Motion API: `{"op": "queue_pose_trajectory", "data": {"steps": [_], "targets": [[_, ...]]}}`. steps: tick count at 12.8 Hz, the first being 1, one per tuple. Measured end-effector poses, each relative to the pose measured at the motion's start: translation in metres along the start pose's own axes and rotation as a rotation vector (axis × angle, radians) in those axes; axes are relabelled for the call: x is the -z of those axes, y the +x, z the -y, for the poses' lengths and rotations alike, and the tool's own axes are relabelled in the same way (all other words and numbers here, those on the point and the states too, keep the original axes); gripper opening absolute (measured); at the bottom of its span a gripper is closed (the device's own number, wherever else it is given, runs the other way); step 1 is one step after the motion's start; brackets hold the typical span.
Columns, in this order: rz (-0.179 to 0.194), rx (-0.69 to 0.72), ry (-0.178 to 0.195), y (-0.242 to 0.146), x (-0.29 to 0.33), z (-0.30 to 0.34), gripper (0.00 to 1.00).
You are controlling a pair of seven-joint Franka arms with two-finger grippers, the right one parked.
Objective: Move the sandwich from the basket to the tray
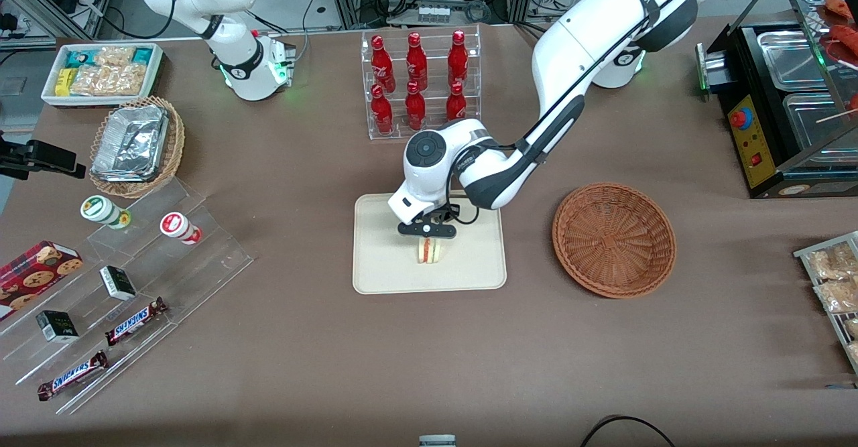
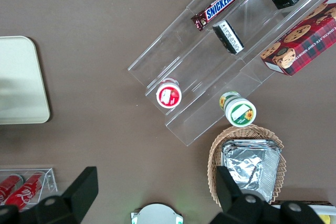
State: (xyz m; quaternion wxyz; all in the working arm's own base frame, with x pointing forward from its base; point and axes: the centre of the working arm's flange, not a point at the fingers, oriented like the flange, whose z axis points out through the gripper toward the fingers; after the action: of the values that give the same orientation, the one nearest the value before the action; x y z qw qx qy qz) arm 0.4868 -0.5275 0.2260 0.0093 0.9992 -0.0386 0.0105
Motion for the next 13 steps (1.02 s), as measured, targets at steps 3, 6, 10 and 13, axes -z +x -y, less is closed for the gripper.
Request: {"op": "queue_pose_trajectory", "data": {"steps": [3, 6, 10, 13], "targets": [[-0.018, 0.008, -0.011, 0.008, 0.009, 0.000, 0.52], [-0.059, 0.045, 0.003, 0.020, 0.057, 0.003, 0.83], [-0.149, 0.188, 0.060, 0.032, 0.169, 0.035, 1.00], [-0.132, 0.293, 0.093, 0.068, 0.235, 0.124, 1.00]]}}
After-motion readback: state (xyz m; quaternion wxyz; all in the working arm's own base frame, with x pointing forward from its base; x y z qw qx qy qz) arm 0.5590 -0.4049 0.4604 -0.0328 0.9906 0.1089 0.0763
